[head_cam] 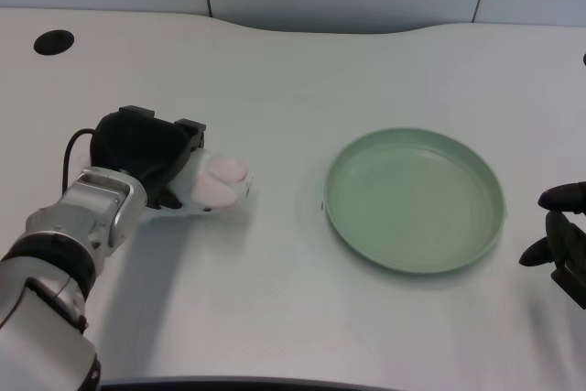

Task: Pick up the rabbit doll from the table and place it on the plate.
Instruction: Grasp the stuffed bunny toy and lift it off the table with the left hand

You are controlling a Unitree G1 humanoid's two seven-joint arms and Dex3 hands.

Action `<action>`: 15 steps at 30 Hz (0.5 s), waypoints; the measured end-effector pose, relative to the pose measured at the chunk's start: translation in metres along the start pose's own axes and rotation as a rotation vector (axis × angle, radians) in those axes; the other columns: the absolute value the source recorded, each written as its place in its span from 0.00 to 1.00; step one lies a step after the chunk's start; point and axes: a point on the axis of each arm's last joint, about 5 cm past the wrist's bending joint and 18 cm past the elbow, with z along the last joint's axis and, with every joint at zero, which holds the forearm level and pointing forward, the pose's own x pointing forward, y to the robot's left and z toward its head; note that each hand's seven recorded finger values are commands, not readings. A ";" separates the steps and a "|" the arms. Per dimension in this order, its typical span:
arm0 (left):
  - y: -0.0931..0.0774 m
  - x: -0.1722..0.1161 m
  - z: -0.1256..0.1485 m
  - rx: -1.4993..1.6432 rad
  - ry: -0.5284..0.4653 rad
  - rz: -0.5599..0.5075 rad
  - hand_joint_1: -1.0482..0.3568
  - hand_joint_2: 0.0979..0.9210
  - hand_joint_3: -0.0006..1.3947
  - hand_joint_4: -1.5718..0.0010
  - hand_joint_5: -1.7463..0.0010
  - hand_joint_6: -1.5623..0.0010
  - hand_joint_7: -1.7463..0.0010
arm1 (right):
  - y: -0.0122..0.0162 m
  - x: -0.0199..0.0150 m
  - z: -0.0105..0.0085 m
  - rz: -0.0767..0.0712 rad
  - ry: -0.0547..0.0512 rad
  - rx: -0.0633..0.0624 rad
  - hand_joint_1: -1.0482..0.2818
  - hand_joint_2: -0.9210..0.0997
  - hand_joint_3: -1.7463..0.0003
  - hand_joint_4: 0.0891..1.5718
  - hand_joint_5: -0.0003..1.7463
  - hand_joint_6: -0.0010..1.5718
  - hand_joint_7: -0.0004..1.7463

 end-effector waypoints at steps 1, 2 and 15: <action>0.000 0.000 0.000 -0.001 0.000 0.000 0.58 1.00 0.00 0.51 0.00 0.51 0.49 | 0.0000 0.0001 0.0001 0.000 0.000 -0.001 0.58 0.00 0.63 0.16 1.00 0.11 0.93; 0.000 0.000 0.000 -0.005 0.000 -0.002 0.57 1.00 0.01 0.50 0.00 0.48 0.57 | 0.0001 0.0003 0.0003 -0.001 -0.001 -0.002 0.58 0.00 0.63 0.16 1.00 0.11 0.93; 0.005 0.002 0.000 -0.128 -0.001 0.006 0.65 0.99 0.05 0.51 0.00 0.65 0.00 | 0.0023 0.0028 0.0011 -0.005 -0.003 -0.012 0.60 0.00 0.63 0.16 1.00 0.11 0.93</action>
